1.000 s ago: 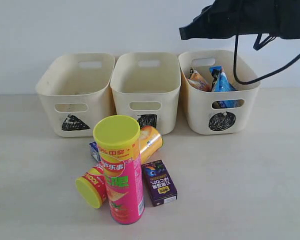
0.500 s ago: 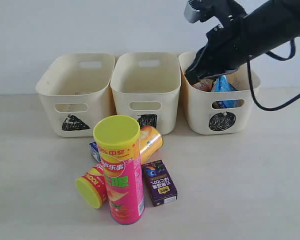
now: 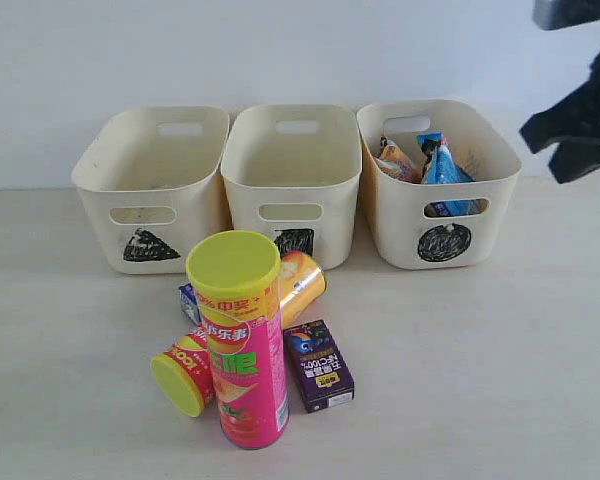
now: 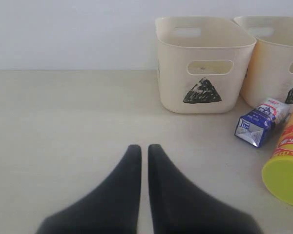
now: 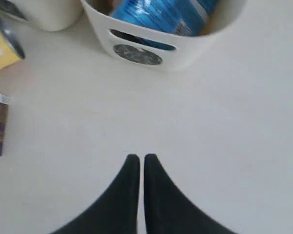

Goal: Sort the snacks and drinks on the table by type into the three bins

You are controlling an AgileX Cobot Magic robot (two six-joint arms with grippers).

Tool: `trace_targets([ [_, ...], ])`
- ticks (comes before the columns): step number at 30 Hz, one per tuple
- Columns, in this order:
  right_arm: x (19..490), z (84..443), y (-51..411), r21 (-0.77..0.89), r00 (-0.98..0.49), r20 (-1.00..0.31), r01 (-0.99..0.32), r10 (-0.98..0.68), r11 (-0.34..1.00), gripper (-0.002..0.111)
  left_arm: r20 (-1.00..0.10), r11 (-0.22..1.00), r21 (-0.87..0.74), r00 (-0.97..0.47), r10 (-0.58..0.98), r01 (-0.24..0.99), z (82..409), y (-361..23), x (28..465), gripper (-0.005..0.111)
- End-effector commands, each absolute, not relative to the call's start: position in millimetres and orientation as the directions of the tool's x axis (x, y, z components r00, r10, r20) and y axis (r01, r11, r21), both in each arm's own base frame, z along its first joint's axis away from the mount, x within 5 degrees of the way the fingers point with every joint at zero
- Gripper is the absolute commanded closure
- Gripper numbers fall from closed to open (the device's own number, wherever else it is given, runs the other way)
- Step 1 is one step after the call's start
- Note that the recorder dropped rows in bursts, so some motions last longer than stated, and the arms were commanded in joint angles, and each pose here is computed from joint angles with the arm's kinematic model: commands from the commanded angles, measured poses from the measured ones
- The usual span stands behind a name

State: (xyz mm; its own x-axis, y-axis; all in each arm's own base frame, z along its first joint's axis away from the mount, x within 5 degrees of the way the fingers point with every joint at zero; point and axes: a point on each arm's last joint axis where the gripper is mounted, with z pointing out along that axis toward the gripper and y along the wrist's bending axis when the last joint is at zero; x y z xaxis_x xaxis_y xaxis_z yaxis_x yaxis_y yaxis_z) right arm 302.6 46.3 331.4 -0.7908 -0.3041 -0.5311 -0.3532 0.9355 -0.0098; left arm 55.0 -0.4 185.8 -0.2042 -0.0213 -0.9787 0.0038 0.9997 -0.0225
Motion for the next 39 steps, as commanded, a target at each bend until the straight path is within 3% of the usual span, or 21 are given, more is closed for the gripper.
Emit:
trace_targets([
  [1, 279, 335, 16, -0.017, -0.768, -0.616, -0.211, -0.177, 0.977, 0.108, -0.981, 1.0, -0.022, -0.19, -0.021, 0.001, 188, 0, 55, 0.102],
  [8, 228, 343, 6, -0.042, -0.596, -0.795, -0.129, -0.111, 0.991, 0.108, -0.981, 1.0, -0.022, -0.19, -0.021, 0.001, 188, 0, 55, 0.102],
  [24, 125, 346, 5, -0.105, -0.259, -0.958, -0.083, -0.123, 0.991, 0.108, -0.981, 1.0, -0.022, -0.19, -0.021, 0.001, 188, 0, 55, 0.102],
  [34, 94, 329, 6, -0.11, -0.399, -0.904, -0.124, -0.152, 0.986, 0.108, -0.982, 1.0, -0.022, -0.188, -0.021, 0.002, 188, 0, 55, 0.102],
  [39, 91, 331, 7, -0.122, -0.38, -0.91, -0.131, -0.163, 0.984, 0.108, -0.982, 1.0, -0.022, -0.19, -0.021, 0.002, 188, 0, 55, 0.102],
])
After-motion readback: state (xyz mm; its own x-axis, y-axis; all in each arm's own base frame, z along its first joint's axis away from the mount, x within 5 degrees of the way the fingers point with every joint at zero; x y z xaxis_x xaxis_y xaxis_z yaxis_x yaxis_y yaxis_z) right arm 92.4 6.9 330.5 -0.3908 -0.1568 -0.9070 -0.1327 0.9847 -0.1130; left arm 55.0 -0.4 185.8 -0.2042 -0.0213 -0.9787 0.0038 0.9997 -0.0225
